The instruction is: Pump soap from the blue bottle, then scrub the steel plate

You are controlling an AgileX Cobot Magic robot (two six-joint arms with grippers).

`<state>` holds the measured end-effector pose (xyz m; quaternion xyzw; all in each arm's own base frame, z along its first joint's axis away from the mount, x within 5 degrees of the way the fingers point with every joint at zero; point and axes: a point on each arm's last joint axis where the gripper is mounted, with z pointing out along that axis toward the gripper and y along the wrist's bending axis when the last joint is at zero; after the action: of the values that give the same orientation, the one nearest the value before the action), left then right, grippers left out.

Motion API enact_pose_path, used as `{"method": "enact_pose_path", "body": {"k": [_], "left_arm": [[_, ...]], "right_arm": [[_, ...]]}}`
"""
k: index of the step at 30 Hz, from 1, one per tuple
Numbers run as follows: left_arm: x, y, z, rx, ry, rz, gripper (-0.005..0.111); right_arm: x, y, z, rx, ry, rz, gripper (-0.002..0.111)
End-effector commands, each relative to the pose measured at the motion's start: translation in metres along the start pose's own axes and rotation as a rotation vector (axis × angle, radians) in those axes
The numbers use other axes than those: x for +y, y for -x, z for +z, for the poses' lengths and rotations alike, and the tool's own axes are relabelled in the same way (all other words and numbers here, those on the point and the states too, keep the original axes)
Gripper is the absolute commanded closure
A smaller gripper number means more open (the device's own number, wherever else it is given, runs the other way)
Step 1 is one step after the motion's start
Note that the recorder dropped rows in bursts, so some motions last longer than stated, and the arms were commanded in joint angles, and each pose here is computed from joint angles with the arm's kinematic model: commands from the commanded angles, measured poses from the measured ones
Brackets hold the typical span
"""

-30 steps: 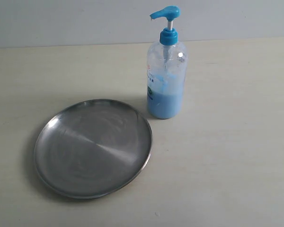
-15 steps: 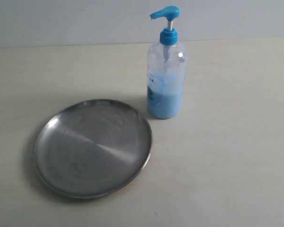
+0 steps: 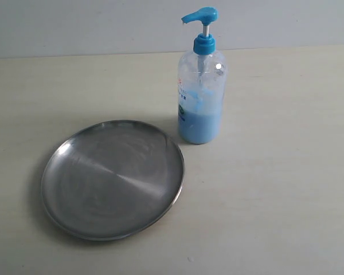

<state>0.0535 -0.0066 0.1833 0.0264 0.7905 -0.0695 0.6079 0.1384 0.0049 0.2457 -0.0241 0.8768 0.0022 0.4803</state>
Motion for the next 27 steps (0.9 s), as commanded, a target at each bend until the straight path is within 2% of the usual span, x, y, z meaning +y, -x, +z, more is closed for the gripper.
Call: {"method": "enact_pose_path", "body": {"k": [1,20,24,27], "left_arm": [[0.0,0.0,0.0,-0.01,0.0,-0.002,0.107],[0.0,0.0,0.0,-0.01,0.0,-0.002,0.107],[0.0,0.0,0.0,-0.01,0.0,-0.002,0.107],[0.0,0.0,0.0,-0.01,0.0,-0.002,0.107]], "right_arm": [[-0.001,0.004,0.0,-0.019,-0.006,-0.002,0.108],[-0.001,0.006,0.0,-0.034,-0.005,0.0,0.108],[0.002,0.01,0.003,-0.074,0.03,0.133,0.108],[0.002,0.009,0.012,-0.048,0.035,0.176,0.108]]}}
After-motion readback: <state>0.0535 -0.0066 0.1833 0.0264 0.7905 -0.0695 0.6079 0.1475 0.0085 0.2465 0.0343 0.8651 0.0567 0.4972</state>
